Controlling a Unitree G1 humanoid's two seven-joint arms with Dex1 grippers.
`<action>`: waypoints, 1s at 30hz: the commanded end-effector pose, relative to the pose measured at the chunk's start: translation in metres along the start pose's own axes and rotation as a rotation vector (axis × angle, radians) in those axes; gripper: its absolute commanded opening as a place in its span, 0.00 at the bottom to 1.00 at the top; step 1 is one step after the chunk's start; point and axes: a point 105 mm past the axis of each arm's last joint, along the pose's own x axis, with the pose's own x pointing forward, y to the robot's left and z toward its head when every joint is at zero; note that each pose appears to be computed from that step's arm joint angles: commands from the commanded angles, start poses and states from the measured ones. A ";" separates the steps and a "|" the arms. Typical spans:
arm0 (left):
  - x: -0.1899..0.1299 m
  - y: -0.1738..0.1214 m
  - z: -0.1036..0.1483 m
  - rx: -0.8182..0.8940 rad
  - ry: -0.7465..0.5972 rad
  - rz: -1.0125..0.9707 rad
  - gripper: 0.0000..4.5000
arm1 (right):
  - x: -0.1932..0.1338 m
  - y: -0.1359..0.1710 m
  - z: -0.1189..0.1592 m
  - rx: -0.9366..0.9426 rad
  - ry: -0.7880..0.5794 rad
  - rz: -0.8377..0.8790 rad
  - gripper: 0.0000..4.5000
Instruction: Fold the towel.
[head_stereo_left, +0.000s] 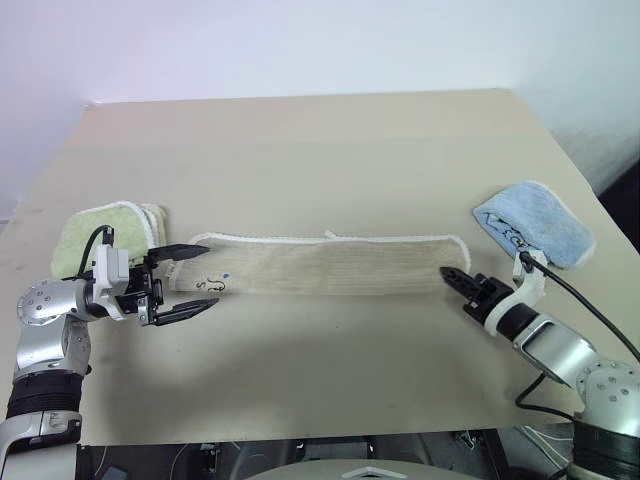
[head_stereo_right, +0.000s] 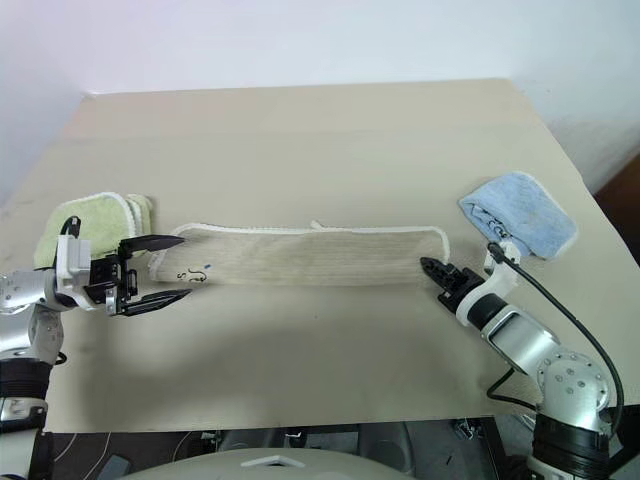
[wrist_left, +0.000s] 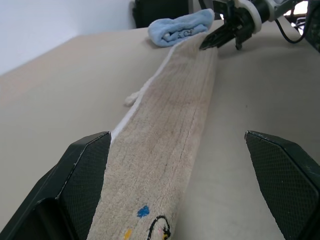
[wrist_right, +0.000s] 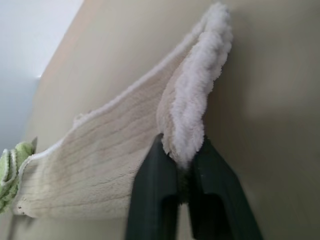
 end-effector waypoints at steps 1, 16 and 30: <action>-0.003 0.003 0.004 0.035 0.002 0.017 1.00 | 0.003 0.039 0.020 -0.113 -0.036 0.175 0.01; -0.004 0.005 0.004 0.047 0.014 0.025 1.00 | 0.026 0.114 -0.024 -0.271 0.305 0.558 0.01; -0.008 0.001 0.007 0.046 0.027 0.038 1.00 | 0.056 0.121 -0.066 -0.301 0.418 0.571 0.01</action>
